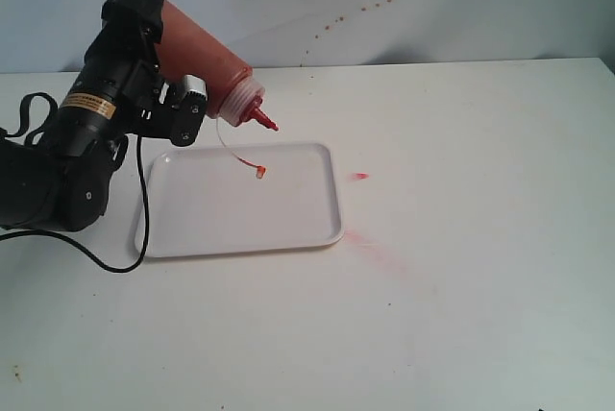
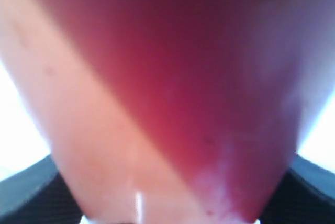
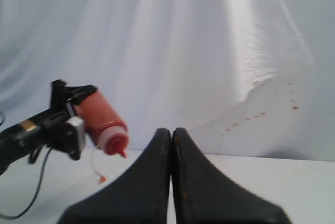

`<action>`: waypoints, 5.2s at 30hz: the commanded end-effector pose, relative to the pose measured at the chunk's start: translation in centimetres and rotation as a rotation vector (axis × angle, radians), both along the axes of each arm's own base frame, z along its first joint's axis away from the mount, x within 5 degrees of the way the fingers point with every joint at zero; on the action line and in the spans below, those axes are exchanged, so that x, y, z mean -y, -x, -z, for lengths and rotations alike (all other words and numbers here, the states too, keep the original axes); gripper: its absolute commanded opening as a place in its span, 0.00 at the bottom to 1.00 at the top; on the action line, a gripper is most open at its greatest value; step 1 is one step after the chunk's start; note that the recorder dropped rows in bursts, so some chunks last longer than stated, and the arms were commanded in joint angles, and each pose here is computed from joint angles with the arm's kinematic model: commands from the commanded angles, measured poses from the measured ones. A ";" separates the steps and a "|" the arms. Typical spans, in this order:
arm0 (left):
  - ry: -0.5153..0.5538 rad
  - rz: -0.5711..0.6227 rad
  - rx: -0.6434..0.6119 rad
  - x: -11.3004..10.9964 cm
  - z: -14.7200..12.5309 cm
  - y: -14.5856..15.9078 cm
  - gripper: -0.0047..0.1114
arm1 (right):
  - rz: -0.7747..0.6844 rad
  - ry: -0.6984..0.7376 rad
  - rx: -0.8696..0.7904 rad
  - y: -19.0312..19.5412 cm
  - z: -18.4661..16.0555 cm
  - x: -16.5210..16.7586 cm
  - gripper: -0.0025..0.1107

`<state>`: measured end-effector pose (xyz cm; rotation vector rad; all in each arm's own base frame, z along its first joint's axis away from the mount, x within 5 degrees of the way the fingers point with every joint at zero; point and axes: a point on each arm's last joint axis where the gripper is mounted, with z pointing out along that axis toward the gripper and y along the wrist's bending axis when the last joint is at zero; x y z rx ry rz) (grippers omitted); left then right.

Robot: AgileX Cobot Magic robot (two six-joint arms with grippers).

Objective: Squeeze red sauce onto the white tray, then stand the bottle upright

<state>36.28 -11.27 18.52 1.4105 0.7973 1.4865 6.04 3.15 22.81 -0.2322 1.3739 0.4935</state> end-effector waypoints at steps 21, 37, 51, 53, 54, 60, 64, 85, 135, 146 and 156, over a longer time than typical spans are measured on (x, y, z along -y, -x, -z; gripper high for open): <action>0.040 -0.009 0.083 0.0 -1.5 0.2 0.04 | -0.234 -0.009 -0.072 -1.0 0.3 -2.6 0.02; 0.040 -0.009 0.083 0.0 -1.5 0.2 0.04 | -0.195 0.080 0.040 -1.5 -4.0 -2.8 0.02; 0.040 -0.009 0.083 0.0 -1.5 0.2 0.04 | -0.157 0.107 0.089 -3.2 -10.0 -3.5 0.02; 0.040 -0.009 0.083 0.0 -1.5 0.2 0.04 | -0.161 0.151 0.084 -4.2 -10.6 -4.2 0.02; 0.040 -0.009 0.083 0.0 -1.5 0.2 0.04 | -0.163 0.168 0.083 -4.7 -10.9 -4.6 0.02; 0.040 -0.009 0.083 0.0 -1.5 0.2 0.04 | -0.176 0.249 0.005 -8.8 -11.4 -7.2 0.02; 0.040 -0.009 0.083 0.0 -1.5 0.2 0.04 | -0.184 0.284 -0.067 -12.0 -11.0 -9.1 0.02; 0.040 -0.009 0.083 0.0 -1.5 0.2 0.04 | -0.233 0.541 -0.234 -24.2 -3.8 -16.7 0.02; 0.035 0.000 0.085 0.1 -1.5 0.2 0.04 | -0.848 0.223 -0.566 -37.2 0.8 -10.9 0.71; 0.026 0.016 0.089 0.2 -1.5 0.3 0.04 | -0.951 0.332 -0.372 -36.5 -4.1 -17.2 0.95; 0.026 0.016 0.089 0.2 -1.5 0.3 0.04 | -0.896 0.338 -0.366 -37.2 -4.1 -18.5 0.95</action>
